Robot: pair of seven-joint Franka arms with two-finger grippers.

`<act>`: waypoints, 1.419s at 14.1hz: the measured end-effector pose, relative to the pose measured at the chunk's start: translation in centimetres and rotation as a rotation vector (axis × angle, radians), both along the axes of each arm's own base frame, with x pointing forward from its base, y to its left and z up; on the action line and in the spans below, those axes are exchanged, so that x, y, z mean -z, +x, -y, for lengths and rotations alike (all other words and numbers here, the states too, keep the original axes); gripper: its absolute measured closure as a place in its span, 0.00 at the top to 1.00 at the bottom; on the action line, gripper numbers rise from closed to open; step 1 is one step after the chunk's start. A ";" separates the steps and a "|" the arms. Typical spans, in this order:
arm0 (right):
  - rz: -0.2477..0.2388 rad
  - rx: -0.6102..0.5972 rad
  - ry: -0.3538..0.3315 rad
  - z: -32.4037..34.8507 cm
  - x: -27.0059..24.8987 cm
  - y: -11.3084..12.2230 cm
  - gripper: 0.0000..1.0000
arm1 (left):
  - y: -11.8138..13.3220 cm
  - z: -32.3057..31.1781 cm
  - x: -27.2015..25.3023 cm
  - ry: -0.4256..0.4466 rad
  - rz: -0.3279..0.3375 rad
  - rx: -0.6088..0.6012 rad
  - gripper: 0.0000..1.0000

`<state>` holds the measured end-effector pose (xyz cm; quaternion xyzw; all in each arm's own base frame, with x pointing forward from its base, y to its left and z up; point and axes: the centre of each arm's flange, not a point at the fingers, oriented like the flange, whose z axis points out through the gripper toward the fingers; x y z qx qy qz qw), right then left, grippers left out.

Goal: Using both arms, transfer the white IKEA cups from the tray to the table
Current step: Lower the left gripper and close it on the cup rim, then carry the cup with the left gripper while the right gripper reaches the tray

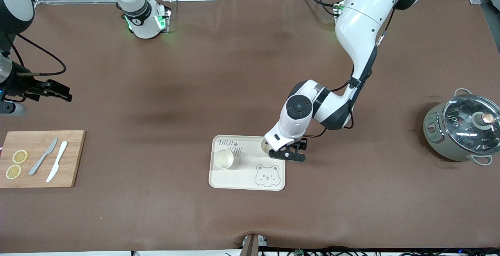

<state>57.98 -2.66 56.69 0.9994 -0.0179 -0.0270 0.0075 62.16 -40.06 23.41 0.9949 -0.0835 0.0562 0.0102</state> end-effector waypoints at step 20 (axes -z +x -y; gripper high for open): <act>0.001 -0.001 0.000 0.0 0.0 0.0 1.00 | -0.3 0.9 -0.6 -0.022 0.014 -0.034 0.04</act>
